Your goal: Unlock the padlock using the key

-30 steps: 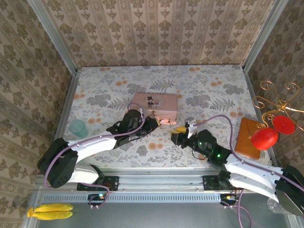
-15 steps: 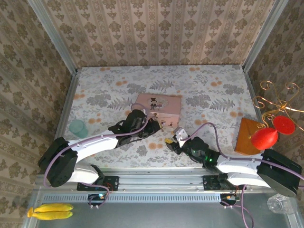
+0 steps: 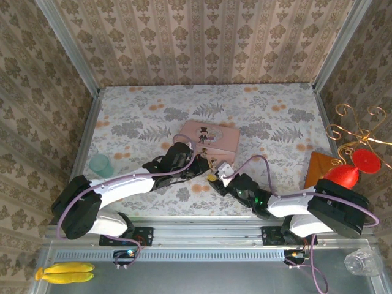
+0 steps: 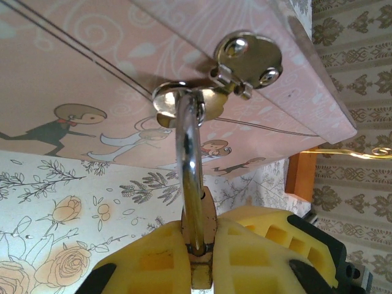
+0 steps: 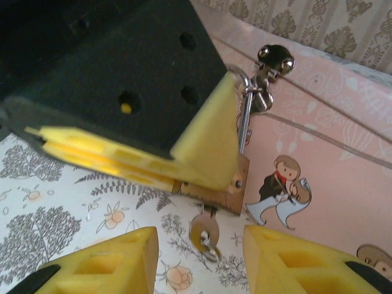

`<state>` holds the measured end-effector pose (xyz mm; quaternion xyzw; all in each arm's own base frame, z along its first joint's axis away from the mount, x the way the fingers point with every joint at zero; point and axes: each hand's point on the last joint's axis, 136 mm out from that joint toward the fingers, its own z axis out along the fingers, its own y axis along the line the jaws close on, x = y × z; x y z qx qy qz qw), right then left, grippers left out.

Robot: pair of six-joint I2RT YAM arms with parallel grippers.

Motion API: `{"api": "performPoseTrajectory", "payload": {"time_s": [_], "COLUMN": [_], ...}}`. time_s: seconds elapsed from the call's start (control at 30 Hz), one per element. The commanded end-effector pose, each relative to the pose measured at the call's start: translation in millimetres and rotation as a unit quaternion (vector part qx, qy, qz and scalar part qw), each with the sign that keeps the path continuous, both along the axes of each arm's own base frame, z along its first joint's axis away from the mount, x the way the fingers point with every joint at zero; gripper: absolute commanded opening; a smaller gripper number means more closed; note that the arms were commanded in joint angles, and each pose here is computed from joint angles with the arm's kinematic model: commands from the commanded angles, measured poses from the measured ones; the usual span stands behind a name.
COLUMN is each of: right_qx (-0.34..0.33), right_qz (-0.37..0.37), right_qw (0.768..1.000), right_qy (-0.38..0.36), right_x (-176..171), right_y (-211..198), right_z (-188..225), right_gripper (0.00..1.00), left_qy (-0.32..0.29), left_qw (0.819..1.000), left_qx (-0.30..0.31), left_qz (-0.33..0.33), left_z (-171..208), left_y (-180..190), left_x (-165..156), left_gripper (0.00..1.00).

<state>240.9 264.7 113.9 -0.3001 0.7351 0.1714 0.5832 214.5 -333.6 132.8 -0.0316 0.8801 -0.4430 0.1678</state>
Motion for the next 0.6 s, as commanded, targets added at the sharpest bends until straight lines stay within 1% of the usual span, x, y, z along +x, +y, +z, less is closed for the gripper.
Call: {"api": "performPoseTrajectory", "payload": {"time_s": [0.0, 0.2, 0.23, 0.3, 0.57], "right_qx": [0.017, 0.022, 0.010, 0.006, 0.018], "right_qz": [-0.024, -0.032, -0.035, -0.038, -0.070], "right_qw": [1.000, 0.999, 0.999, 0.999, 0.997], "right_qy": [-0.010, 0.002, 0.010, 0.015, 0.036], "right_x": [9, 11, 12, 14, 23], "right_y": [3, 5, 5, 6, 7], "right_z": [10, 9, -1, -4, -1], "right_gripper": [0.40, 0.35, 0.34, 0.32, 0.24], "left_qy": [-0.047, -0.044, -0.044, -0.044, -0.047], "left_qw": [0.998, 0.998, 0.998, 0.998, 0.998], "left_qx": [-0.038, -0.039, -0.040, -0.040, -0.035], "left_qz": [-0.022, -0.024, -0.023, -0.023, -0.020], "left_z": [34, 34, 34, 34, 31], "left_y": [-17, -19, -20, -20, -19], "left_x": [6, 6, 7, 7, 11], "left_gripper": [0.00, 0.00, 0.00, 0.00, 0.00]}}
